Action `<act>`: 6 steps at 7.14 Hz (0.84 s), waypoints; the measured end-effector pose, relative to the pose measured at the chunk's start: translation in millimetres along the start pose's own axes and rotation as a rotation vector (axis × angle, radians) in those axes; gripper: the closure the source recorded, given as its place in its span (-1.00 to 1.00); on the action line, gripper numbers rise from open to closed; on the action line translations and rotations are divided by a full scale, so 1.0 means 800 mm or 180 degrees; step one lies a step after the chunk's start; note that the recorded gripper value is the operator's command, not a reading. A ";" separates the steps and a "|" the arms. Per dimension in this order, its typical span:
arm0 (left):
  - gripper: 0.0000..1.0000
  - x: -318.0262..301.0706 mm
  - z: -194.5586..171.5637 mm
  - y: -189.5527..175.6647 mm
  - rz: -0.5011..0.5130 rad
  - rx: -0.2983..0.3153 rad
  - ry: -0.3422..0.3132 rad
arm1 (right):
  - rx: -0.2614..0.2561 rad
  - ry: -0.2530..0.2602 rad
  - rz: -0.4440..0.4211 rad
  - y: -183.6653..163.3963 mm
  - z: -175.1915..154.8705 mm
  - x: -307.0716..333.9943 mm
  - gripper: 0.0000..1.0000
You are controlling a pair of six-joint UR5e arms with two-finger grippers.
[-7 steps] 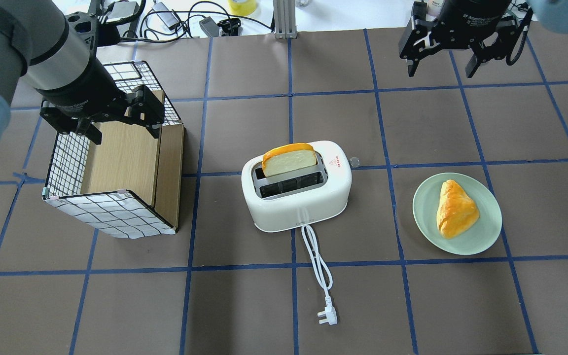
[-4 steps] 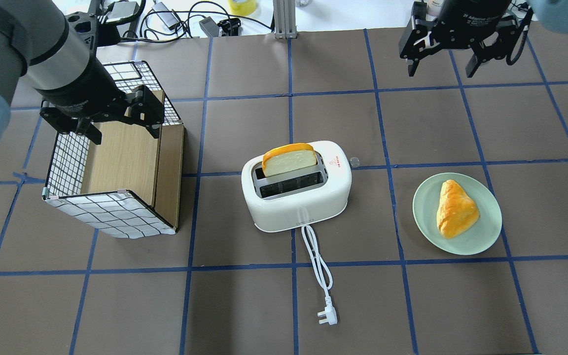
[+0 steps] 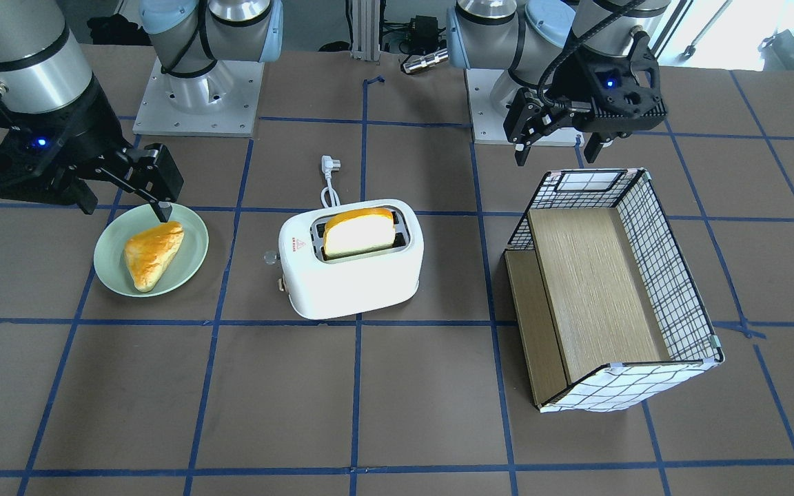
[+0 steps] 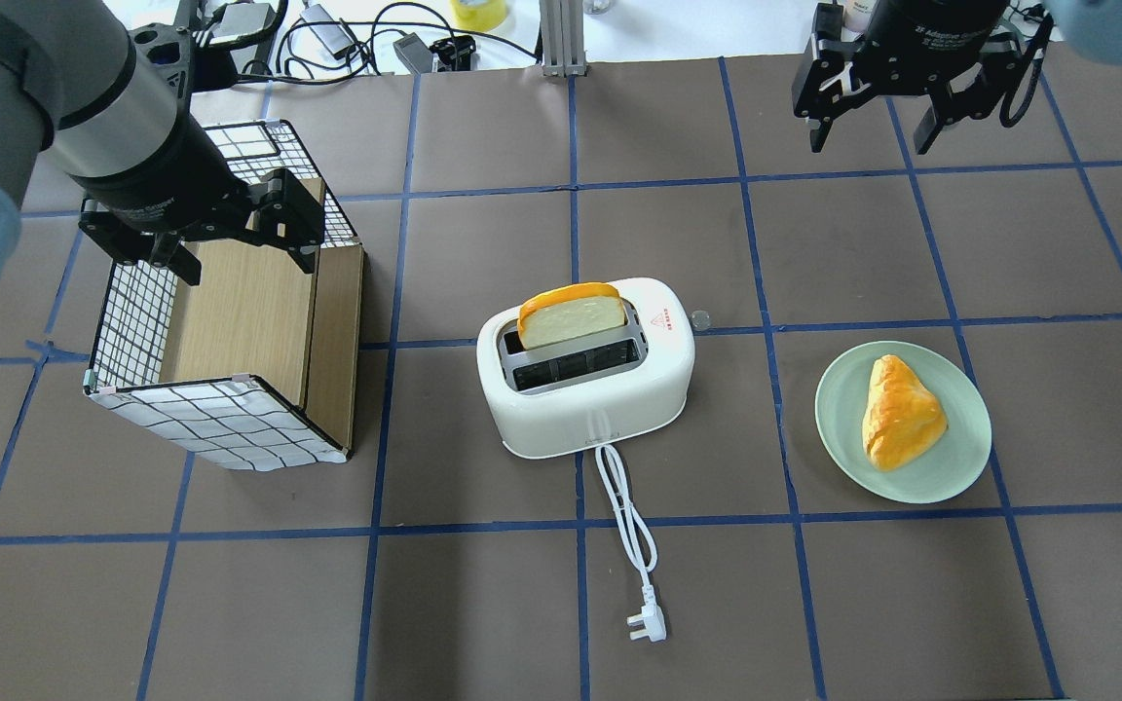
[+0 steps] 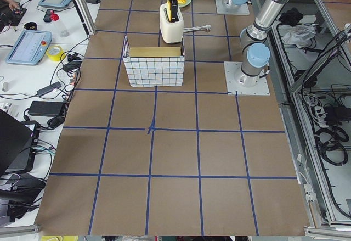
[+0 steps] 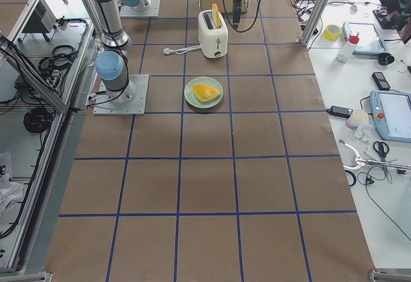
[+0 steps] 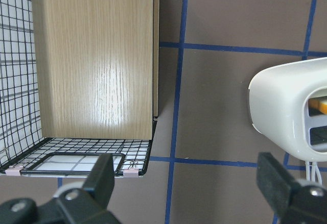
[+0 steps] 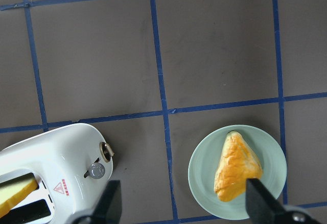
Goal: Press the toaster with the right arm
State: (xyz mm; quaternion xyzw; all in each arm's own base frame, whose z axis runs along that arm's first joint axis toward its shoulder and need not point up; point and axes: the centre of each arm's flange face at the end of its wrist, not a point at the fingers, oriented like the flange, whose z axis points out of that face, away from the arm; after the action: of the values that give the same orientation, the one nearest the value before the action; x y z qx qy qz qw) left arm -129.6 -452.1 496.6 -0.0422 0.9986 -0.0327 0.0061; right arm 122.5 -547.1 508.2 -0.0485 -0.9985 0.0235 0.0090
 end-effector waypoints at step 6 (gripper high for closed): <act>-1.00 0.000 0.000 0.000 0.0000 0.0000 0.0001 | -0.0010 -0.0100 0.0001 0.001 -0.005 -0.004 1.00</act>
State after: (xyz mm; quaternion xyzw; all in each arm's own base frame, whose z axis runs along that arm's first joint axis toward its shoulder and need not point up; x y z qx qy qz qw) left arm -129.6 -452.1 496.6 -0.0421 0.9986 -0.0327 0.0059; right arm 125.5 -546.1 512.4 -0.0483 -0.9986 0.0227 -0.0068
